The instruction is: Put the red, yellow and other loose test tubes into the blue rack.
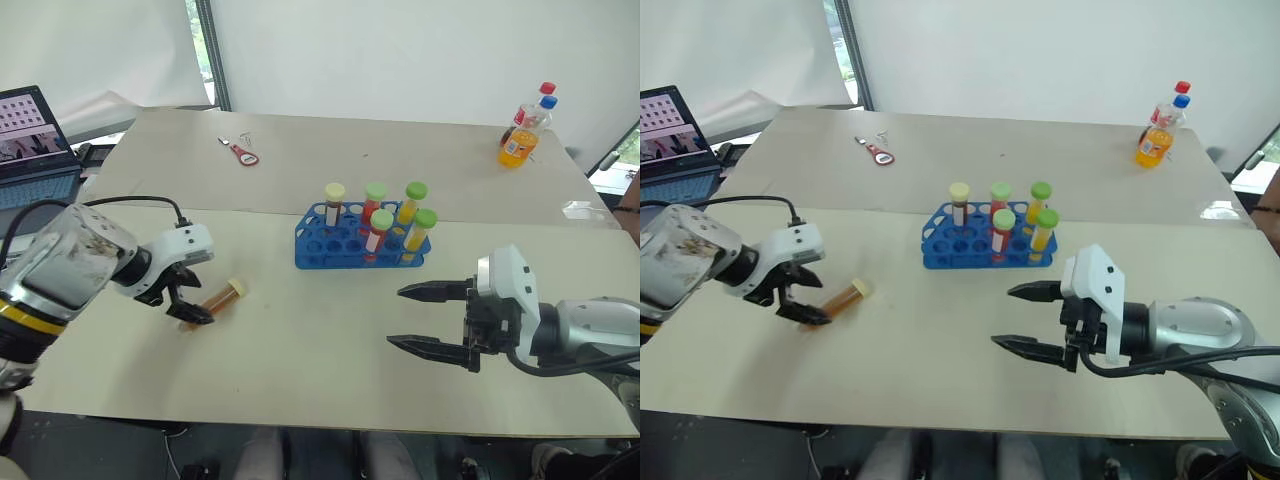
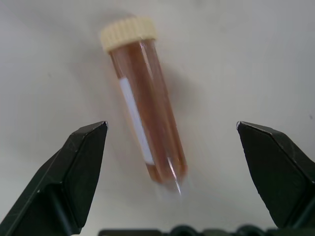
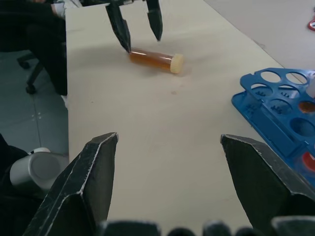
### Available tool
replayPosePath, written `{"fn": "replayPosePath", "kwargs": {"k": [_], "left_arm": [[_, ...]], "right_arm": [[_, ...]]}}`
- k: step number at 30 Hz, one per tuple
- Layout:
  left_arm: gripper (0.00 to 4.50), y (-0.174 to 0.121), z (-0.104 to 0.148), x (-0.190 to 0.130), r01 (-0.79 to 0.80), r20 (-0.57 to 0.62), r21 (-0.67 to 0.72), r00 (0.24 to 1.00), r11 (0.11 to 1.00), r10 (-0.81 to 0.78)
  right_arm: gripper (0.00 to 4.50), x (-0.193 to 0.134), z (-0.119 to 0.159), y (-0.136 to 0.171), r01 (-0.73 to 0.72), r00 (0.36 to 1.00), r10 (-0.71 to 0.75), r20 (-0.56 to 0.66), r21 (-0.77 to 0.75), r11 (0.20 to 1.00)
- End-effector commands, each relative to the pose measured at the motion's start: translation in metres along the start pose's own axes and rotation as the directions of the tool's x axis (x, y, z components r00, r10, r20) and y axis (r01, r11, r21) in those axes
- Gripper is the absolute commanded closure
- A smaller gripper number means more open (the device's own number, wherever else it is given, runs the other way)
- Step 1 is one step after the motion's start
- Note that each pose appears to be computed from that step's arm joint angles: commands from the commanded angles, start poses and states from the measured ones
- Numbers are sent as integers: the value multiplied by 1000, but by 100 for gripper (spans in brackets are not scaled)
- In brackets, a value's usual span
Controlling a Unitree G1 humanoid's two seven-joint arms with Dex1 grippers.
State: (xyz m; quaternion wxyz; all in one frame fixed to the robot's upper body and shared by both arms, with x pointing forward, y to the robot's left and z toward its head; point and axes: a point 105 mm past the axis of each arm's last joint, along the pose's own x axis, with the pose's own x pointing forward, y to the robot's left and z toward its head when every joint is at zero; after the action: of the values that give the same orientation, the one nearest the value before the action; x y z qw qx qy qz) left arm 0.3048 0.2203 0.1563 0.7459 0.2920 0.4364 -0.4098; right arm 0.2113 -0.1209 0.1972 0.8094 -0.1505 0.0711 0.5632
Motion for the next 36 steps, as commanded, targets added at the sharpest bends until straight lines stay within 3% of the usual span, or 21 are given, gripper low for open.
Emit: {"fn": "replayPosePath", "kwargs": {"k": [1,9,12,17,18,20,23,26,29,31,33,36], "left_arm": [[0,9,4,3,-50,-12,-15,999,999,50],[0,11,6,28,-59,-26,-31,998,998,58],[88,12,6,34,-65,-30,-11,997,998,64],[336,9,5,39,-49,-29,9,998,999,49],[360,9,7,39,-50,-20,23,999,998,51],[364,9,15,38,-54,27,52,998,997,53],[364,9,47,29,-82,211,161,976,984,47],[364,7,76,17,-78,403,138,915,987,16],[364,6,113,5,-109,619,116,786,987,14],[364,4,134,1,-117,708,99,706,988,13],[364,2,162,-4,-118,814,68,581,991,13],[364,1,186,4,-129,888,52,459,990,13]], "right_arm": [[79,-2,9,6,2,1000,-1,17,-30,1000],[79,-2,18,4,12,999,-12,46,-14,1000],[75,-3,20,5,8,999,-8,52,-6,1000],[75,-5,26,3,17,997,-18,75,12,1000],[75,-6,27,2,23,997,-24,77,14,1000],[75,-7,26,1,41,997,-42,71,17,999],[75,-11,24,-1,80,995,-80,58,13,997],[75,-18,20,-5,156,987,-156,35,-9,988],[75,-24,15,-7,234,972,-234,7,-58,971],[75,-26,14,-8,267,964,-266,20,-74,961],[75,-29,9,-15,337,941,-338,-3,-91,937],[75,-30,5,-20,385,922,-386,-20,-30,922]]}}
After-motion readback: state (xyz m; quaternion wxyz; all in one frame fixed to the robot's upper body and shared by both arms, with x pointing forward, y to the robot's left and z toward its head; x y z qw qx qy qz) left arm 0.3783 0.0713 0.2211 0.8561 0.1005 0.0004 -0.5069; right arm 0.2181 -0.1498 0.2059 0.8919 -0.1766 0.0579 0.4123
